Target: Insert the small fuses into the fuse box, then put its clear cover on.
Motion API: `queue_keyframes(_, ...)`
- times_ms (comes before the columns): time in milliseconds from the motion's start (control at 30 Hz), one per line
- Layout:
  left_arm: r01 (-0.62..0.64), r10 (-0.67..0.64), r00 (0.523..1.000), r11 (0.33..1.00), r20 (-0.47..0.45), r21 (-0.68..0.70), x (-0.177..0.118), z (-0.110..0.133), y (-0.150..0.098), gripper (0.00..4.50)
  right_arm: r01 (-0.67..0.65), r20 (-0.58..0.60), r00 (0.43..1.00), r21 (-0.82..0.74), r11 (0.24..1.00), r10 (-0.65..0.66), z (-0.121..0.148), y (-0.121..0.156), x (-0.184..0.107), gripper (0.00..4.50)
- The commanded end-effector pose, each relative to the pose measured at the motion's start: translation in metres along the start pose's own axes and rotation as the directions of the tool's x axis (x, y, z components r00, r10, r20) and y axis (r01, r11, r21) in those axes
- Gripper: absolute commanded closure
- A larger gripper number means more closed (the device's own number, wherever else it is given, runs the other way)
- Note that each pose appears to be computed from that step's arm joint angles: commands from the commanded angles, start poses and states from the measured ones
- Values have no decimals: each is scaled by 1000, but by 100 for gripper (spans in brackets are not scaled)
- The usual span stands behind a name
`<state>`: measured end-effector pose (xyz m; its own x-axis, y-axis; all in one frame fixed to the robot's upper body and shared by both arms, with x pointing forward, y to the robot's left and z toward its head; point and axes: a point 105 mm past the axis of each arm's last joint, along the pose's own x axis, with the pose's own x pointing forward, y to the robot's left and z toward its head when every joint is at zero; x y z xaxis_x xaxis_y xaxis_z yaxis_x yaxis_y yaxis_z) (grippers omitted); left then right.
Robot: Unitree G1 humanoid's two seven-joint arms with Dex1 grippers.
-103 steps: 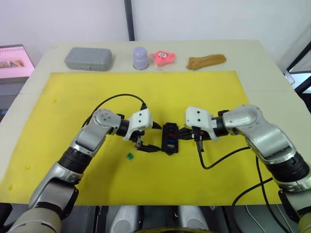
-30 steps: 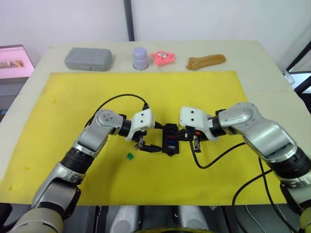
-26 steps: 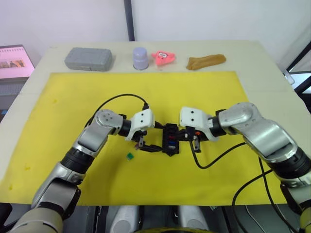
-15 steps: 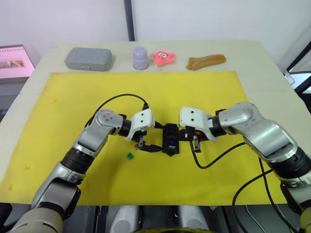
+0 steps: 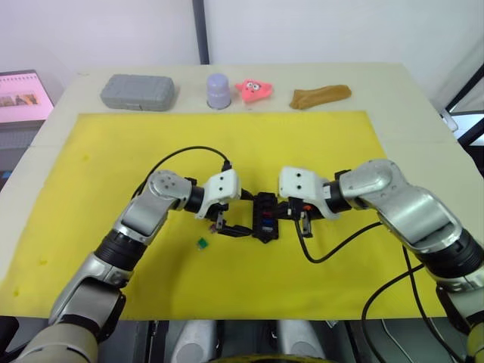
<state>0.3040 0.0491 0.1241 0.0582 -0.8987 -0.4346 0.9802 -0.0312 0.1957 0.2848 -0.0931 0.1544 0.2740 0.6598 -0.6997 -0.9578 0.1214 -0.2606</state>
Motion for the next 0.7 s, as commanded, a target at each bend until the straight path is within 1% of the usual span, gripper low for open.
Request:
queue_keyframes(33, 1, -2, 1000, 999, 14, 46, 1, 9, -2, 2, 1, -48, 999, 15, 1000, 0, -10, 0, 3, 418)
queue_keyframes(100, 1, -2, 1000, 999, 14, 46, 1, 9, -2, 0, 1, -43, 999, 12, 1000, -1, -9, 0, 2, 359)
queue_keyframes(167, 1, -2, 1000, 999, 14, 46, 1, 9, -2, 0, 3, -29, 1000, 13, 1000, -3, -5, 0, 1, 268)
queue_keyframes(700, -10, 9, 1000, 999, 14, 39, -1, 7, 1, 0, 34, 60, 998, 11, 999, -34, 20, -11, -20, 268)
